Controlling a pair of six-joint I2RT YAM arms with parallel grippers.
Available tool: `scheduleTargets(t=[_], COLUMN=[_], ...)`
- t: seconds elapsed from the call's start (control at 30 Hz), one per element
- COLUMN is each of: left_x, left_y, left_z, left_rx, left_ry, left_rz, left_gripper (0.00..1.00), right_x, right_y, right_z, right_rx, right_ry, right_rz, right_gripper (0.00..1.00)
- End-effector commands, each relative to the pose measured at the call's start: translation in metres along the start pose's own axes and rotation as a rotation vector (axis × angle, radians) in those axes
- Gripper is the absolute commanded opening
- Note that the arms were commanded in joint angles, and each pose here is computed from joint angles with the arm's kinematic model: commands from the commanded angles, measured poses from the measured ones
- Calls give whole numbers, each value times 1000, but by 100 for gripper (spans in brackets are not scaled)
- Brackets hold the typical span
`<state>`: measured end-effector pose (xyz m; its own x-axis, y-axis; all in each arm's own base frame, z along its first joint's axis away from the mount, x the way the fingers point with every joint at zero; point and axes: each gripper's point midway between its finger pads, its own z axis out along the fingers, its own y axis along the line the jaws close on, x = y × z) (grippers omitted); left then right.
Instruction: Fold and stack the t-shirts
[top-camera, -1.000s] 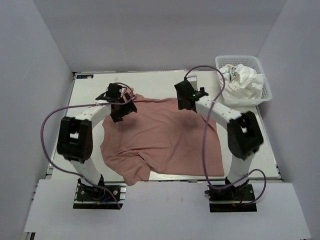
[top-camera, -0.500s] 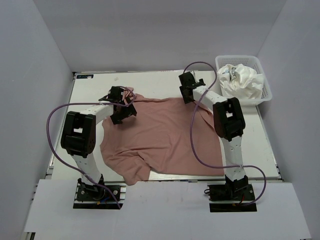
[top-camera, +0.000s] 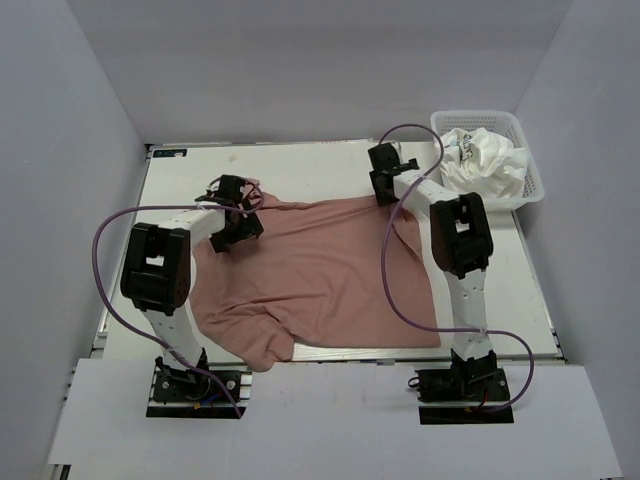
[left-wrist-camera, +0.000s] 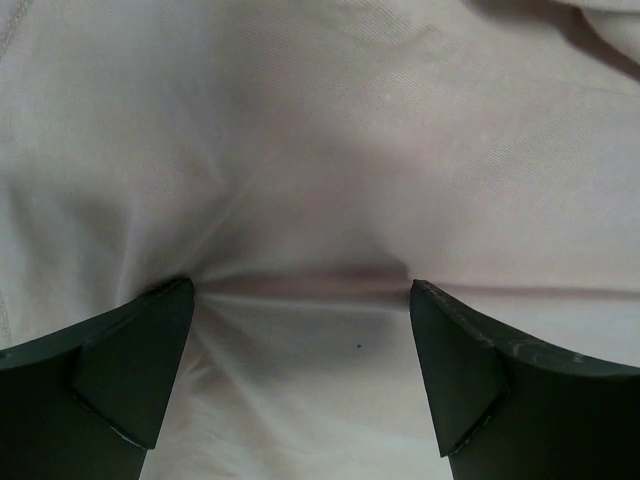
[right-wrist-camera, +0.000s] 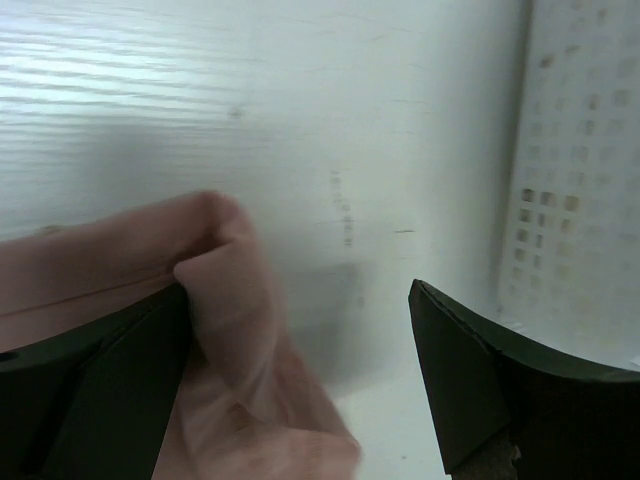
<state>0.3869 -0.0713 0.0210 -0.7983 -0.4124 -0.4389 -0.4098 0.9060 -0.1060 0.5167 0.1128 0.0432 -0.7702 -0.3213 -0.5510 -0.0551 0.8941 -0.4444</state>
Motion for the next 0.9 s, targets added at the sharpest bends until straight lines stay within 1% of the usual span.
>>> scheduleTargets(t=[0.0, 0.07, 0.1, 0.17, 0.2, 0.23, 0.3, 0.4, 0.47, 0.5, 0.53, 0.57, 0.6, 0.63, 0.67, 0.7, 0.73, 0.77, 0.8, 0.83, 0.87], left_x=[34, 34, 35, 37, 33, 36, 33, 24, 11, -3, -10, -15, -28, -36, -42, -58, -59, -65, -77, -82, -81], left_y=[55, 55, 53, 53, 51, 47, 42, 24, 7, -4, -10, -15, -23, -31, -34, -39, -36, -36, -41, -42, -41], left_z=[5, 5, 4, 6, 5, 4, 2, -5, -13, -20, -23, -26, -32, -36, -39, -42, -37, -36, -39, -37, -28], left_rx=[-187, -187, -178, -160, -150, -128, -100, -23, 51, 91, 113, 133, 152, 185, 194, 207, 171, 156, 157, 151, 130], left_ry=[118, 118, 125, 136, 121, 136, 130, 101, 81, 45, 30, 23, -8, -22, -36, -64, -56, -63, -85, -95, -82], left_rz=[20, 20, 19, 7, 4, 1, 5, 11, 12, 6, 3, 1, -3, -5, -6, -17, -17, -18, -21, -11, -9], left_gripper=[100, 100, 100, 100, 100, 100, 100, 100, 100, 100, 100, 100, 100, 100, 100, 100, 100, 100, 100, 100, 100], right_x=[1, -8, -10, -21, -25, -32, -40, -49, -52, -52, -49, -41, -41, -38, -18, -3, -7, 0, 27, 27, 35], right_y=[-55, -66, -72, -79, -81, -87, -90, -69, -27, -20, 4, 16, 26, 34, 48, 57, 56, 61, 73, 72, 78], right_z=[1, -5, -6, -14, -16, -21, -28, -43, -67, -74, -89, -100, -108, -124, -125, -125, -137, -140, -137, -144, -146], right_rx=[132, 147, 155, 164, 168, 182, 180, 45, -177, -221, -326, -398, -453, -492, -548, -568, -587, -604, -633, -644, -658], right_ry=[22, -6, -8, -38, -48, -65, -81, -106, -133, -136, -143, -138, -151, -165, -129, -111, -142, -132, -78, -89, -68], right_rz=[61, 91, 60, 47, 48, 55, 55, 36, 9, 36, 29, 36, 36, 96, 90, 98, 130, 135, 121, 133, 139], right_gripper=[90, 90, 90, 90, 90, 90, 90, 90, 90, 90, 90, 90, 90, 90, 90, 90, 90, 90, 90, 90, 90])
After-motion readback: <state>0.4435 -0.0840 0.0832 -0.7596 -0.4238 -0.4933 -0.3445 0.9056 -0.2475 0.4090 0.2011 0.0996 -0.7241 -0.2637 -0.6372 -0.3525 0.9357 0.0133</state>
